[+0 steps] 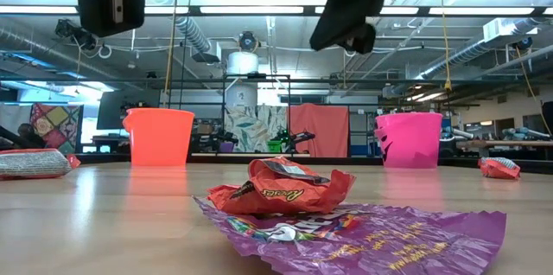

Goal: Sort candy by brand, put in halloween buckets
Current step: Put the purple candy into the pink bucket

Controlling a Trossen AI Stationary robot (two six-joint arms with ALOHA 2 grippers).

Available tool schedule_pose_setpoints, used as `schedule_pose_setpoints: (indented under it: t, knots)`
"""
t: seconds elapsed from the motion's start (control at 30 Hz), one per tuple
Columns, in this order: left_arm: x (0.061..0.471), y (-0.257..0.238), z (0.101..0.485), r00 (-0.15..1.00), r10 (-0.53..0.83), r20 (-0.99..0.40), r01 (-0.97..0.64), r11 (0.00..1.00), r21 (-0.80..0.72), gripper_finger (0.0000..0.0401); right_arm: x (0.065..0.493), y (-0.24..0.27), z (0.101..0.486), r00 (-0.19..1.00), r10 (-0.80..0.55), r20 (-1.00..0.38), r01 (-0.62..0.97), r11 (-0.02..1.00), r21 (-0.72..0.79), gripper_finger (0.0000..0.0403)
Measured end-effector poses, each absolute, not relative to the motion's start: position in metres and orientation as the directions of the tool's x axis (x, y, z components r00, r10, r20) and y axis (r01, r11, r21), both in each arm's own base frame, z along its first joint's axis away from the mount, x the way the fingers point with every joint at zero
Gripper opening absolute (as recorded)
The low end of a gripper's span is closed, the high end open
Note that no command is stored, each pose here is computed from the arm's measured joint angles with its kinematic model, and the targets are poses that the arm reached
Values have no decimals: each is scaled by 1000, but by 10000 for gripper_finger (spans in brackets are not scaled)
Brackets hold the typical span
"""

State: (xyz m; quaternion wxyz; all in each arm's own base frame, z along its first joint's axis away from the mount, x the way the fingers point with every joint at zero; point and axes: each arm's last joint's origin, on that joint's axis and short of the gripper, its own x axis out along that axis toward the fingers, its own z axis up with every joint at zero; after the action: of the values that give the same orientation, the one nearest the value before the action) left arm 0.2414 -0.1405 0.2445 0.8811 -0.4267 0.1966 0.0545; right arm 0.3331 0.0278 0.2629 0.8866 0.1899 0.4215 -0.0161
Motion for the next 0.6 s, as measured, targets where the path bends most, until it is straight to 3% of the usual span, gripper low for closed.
schedule_pose_setpoints:
  t: [0.27, 0.6]
  knots:
    - [251, -147, 227, 904, -61, -424, -273, 680, -680, 37, 324, 80, 263, 644, 110, -757, 222, 920, 323, 41]
    - [271, -174, 203, 916, -202, -345, -146, 635, -759, 37, 308, 143, 256, 650, 116, -751, 300, 869, 394, 41]
